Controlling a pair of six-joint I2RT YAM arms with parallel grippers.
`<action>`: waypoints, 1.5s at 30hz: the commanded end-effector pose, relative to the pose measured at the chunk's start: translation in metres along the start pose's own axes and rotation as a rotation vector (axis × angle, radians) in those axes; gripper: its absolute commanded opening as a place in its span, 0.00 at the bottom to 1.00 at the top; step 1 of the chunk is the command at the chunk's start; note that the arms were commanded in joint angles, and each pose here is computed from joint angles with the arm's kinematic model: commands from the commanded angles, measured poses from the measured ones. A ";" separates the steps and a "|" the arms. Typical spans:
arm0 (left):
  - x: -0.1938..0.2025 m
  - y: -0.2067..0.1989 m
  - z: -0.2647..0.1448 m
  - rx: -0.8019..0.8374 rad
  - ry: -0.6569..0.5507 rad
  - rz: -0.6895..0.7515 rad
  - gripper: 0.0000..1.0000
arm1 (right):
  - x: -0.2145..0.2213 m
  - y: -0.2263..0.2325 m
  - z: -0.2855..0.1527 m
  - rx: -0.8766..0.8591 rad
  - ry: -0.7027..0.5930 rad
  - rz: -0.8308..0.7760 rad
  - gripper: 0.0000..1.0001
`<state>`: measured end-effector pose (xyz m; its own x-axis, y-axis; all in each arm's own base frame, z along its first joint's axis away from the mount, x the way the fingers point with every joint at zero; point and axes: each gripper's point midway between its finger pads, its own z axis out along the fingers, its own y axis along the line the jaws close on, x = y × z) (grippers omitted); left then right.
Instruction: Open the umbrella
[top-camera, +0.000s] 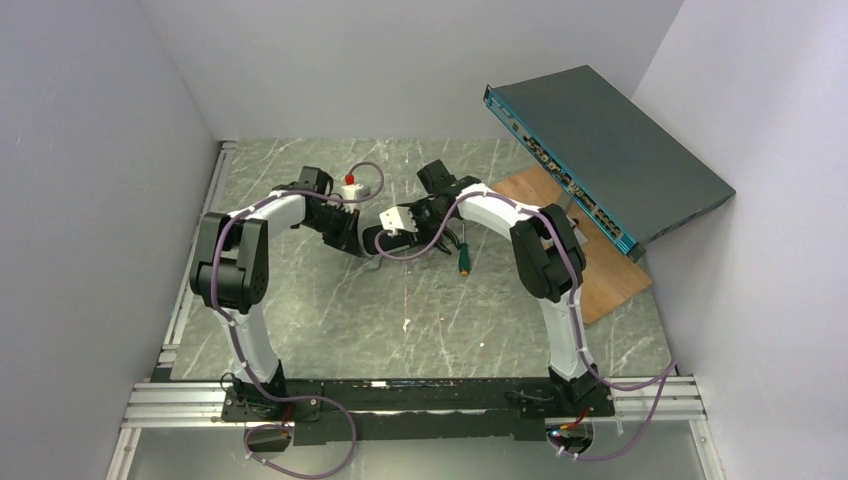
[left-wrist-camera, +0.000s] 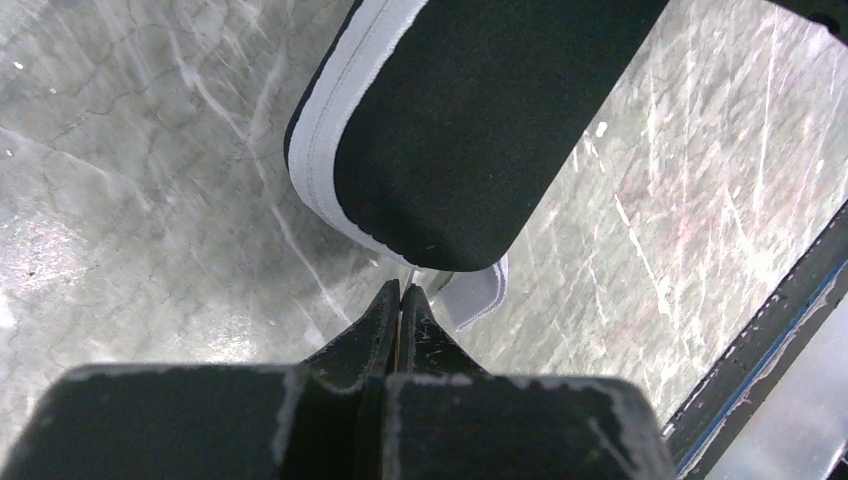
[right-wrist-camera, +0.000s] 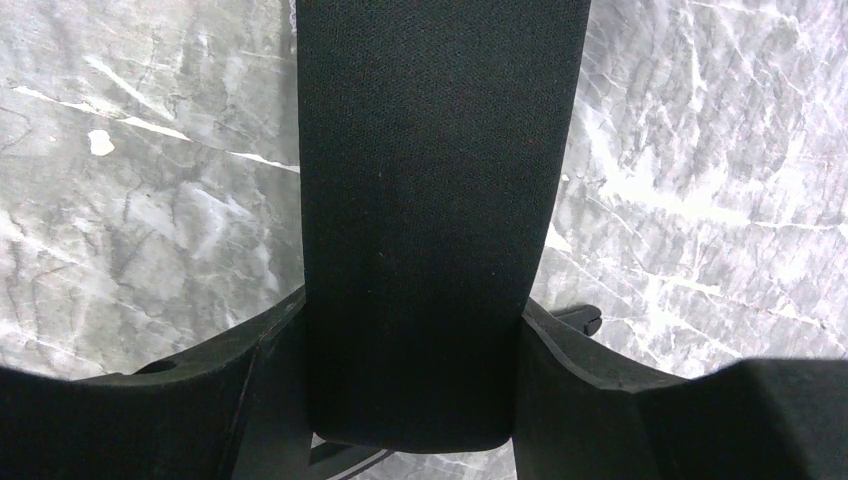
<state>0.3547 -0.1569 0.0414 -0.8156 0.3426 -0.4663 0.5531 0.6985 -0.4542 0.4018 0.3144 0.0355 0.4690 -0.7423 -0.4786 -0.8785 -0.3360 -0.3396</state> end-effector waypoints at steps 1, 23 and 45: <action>-0.073 0.034 -0.032 -0.167 -0.214 0.280 0.00 | 0.003 0.092 0.009 -0.364 -0.024 0.046 0.12; -0.042 -0.002 -0.060 -0.220 -0.368 0.987 0.39 | 0.002 0.087 0.010 -0.309 -0.048 0.073 0.08; -0.003 -0.034 -0.007 -0.149 -0.169 1.192 0.59 | 0.011 0.098 0.002 -0.317 -0.043 0.082 0.08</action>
<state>0.3280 -0.1752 0.0604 0.2476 0.7247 -0.6430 0.9073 0.0593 0.4163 0.3800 0.3122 0.0322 0.5085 -0.6886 -0.5169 -0.8610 -0.4126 -0.2974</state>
